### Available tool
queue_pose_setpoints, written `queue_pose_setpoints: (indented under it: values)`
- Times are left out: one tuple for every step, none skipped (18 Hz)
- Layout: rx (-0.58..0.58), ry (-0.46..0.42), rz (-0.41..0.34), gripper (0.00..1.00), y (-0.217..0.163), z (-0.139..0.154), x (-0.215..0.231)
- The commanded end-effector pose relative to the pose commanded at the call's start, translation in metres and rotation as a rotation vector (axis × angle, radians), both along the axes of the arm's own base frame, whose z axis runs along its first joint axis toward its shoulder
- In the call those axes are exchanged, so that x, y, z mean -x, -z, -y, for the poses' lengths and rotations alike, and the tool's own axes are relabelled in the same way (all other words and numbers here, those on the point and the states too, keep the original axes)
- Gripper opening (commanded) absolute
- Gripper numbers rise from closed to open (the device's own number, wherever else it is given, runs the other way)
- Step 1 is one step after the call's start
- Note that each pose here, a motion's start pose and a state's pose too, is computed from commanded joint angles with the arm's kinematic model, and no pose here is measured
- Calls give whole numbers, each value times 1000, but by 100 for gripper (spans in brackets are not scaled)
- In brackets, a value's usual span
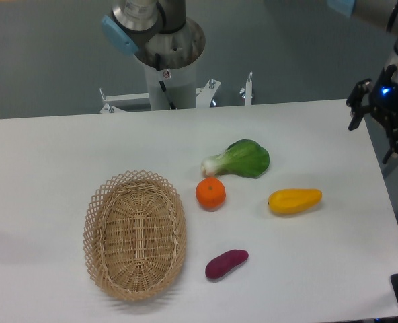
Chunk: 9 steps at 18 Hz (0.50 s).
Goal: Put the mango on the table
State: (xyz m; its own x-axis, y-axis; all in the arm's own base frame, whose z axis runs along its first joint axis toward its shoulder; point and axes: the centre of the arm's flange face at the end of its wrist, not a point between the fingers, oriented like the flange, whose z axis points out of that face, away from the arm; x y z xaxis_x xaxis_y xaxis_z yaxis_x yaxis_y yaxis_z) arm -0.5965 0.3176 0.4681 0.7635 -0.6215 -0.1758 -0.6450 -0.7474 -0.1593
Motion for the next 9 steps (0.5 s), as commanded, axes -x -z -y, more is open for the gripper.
queue_pose_setpoints:
  values:
    - [-5, -1, 0, 99, 0, 0, 0]
    - [-5, -1, -1, 100, 0, -1, 0]
    - [-6, 0, -3, 100, -1, -2, -1]
    - [-7, -1, -5, 100, -3, -2, -3]
    - [-8, -1, -5, 100, -3, -2, -3]
    - [-8, -2, -3, 100, -3, -1, -3]
    - [-7, -2, -2, 100, -1, -1, -3]
    - [-7, -4, -2, 100, -1, 0, -3]
    - [-7, -4, -2, 100, -1, 0, -3]
